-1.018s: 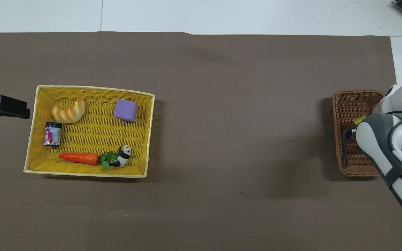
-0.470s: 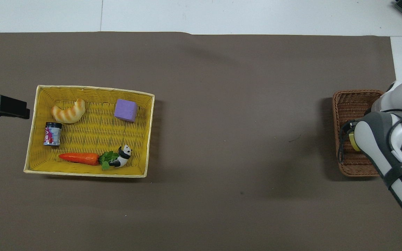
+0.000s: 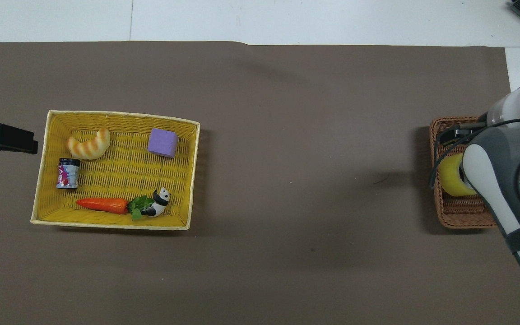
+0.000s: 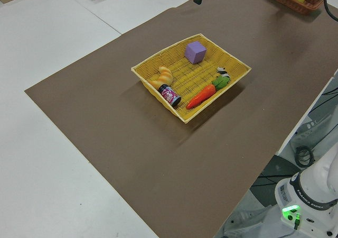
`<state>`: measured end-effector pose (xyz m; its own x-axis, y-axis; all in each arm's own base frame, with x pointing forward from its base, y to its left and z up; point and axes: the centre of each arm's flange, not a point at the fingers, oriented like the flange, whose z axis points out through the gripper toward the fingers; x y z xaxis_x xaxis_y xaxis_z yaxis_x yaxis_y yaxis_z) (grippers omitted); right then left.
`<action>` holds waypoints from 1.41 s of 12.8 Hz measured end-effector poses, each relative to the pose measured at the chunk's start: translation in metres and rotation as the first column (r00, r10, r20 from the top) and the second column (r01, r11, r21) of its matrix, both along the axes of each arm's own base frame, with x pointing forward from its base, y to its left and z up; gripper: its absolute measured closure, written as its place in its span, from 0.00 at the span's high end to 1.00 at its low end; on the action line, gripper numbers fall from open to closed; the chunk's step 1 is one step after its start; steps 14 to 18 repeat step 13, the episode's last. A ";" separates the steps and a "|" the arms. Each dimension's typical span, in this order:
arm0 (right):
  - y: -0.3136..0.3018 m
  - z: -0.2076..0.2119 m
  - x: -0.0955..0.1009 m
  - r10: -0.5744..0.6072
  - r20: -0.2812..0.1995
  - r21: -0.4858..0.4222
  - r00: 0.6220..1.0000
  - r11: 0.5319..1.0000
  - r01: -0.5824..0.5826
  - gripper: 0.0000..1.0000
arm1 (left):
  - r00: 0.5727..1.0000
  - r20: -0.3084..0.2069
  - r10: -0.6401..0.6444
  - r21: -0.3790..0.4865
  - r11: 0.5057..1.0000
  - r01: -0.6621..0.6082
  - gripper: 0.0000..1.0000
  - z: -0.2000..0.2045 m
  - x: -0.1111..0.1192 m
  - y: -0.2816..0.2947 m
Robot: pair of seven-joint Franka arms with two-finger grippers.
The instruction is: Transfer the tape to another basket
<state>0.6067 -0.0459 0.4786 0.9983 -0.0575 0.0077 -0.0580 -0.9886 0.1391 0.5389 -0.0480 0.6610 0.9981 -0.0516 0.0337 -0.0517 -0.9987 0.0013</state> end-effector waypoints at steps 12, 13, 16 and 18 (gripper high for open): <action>0.019 0.166 -0.086 -0.101 -0.096 0.175 0.990 0.978 0.117 1.00 | 1.000 0.001 0.000 -0.001 1.000 0.000 1.00 0.001 0.000 0.000; 0.018 0.162 -0.086 -0.090 -0.102 0.176 0.991 0.979 0.107 1.00 | 1.000 0.001 0.000 -0.001 1.000 0.000 1.00 0.001 0.000 0.000; 0.018 0.162 -0.086 -0.090 -0.102 0.176 0.991 0.979 0.107 1.00 | 1.000 0.001 0.000 -0.001 1.000 0.000 1.00 0.001 0.000 0.000; 0.018 0.162 -0.086 -0.090 -0.102 0.176 0.991 0.979 0.107 1.00 | 1.000 0.001 0.000 -0.001 1.000 0.000 1.00 0.001 0.000 0.000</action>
